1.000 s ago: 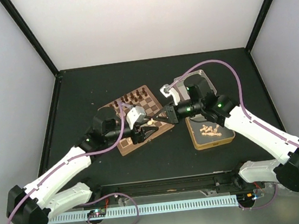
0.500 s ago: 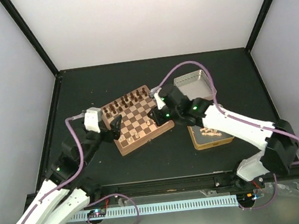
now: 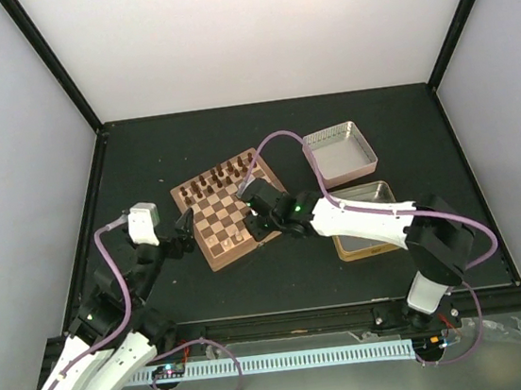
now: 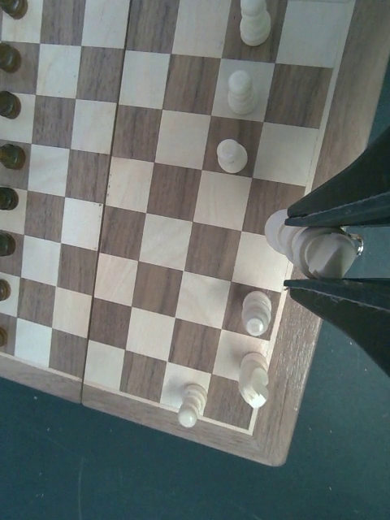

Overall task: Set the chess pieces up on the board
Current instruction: Place the chess piece on the chessboard.

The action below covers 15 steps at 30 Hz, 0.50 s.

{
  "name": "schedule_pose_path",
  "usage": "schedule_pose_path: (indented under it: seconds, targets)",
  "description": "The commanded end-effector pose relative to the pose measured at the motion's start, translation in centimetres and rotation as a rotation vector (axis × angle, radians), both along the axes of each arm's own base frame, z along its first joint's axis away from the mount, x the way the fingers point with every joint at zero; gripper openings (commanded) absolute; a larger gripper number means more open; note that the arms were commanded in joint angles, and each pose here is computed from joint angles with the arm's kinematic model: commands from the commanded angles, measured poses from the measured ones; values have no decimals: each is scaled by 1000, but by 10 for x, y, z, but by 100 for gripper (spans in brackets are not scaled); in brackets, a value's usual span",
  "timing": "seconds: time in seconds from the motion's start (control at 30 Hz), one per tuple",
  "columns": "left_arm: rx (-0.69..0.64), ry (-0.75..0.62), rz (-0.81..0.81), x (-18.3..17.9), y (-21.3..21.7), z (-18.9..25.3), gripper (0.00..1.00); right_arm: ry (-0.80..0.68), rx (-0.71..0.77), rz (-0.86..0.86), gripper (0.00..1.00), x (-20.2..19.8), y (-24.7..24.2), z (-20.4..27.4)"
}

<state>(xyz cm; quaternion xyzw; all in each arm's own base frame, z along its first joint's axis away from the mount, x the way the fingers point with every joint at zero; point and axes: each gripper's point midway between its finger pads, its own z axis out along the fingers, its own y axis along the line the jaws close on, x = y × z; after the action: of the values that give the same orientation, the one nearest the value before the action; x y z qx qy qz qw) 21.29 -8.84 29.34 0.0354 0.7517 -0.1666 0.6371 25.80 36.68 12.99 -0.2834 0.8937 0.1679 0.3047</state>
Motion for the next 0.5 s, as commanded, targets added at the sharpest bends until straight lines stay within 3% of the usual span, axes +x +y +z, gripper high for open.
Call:
schedule_pose_path:
  seconds: [0.0,0.47]
  targets:
    - [19,14,32,1,6,-7,94,-53,3,-31,3,13,8,-2]
    - [20,28,25,3,3,-13,94,-12,-49,-39,4,11,6,-40]
